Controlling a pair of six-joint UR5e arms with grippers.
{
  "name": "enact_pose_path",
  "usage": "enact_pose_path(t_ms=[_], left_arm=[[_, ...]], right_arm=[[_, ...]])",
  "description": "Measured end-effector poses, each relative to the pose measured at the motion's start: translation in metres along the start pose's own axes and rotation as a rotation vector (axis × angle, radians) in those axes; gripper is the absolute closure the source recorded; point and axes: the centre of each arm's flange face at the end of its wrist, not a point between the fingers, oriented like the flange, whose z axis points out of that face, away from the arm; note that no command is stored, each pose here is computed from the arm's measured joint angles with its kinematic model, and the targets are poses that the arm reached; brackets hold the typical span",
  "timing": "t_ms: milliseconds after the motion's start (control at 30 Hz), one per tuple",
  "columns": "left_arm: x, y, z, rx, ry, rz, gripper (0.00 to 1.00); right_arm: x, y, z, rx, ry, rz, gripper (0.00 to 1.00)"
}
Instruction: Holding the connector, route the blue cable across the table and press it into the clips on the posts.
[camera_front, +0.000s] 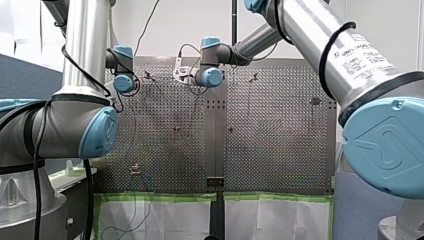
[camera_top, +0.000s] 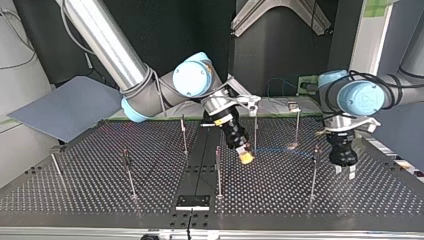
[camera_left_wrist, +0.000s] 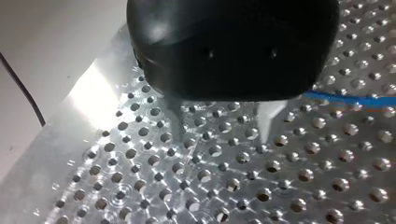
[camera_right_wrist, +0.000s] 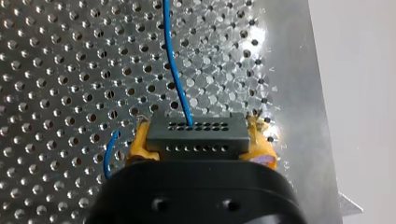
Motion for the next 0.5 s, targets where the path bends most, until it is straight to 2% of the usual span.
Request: enact_pose_path(t_ms=[133,233,500], left_arm=[[0.003,0.0,-0.006,-0.035,0.028,-0.003,0.0],[0.005,-0.002,-0.011,-0.045,0.053,-0.003,0.0],[0.016,-0.007,-0.031,-0.04,0.152,-0.011,0.0]], right_arm=[[0.0,0.002,-0.001,-0.03,-0.008,-0.005,1.0],[-0.001,0.002,-0.002,-0.045,-0.014,-0.012,1.0],[-0.002,0.002,-0.004,-0.069,-0.029,-0.033,1.0]])
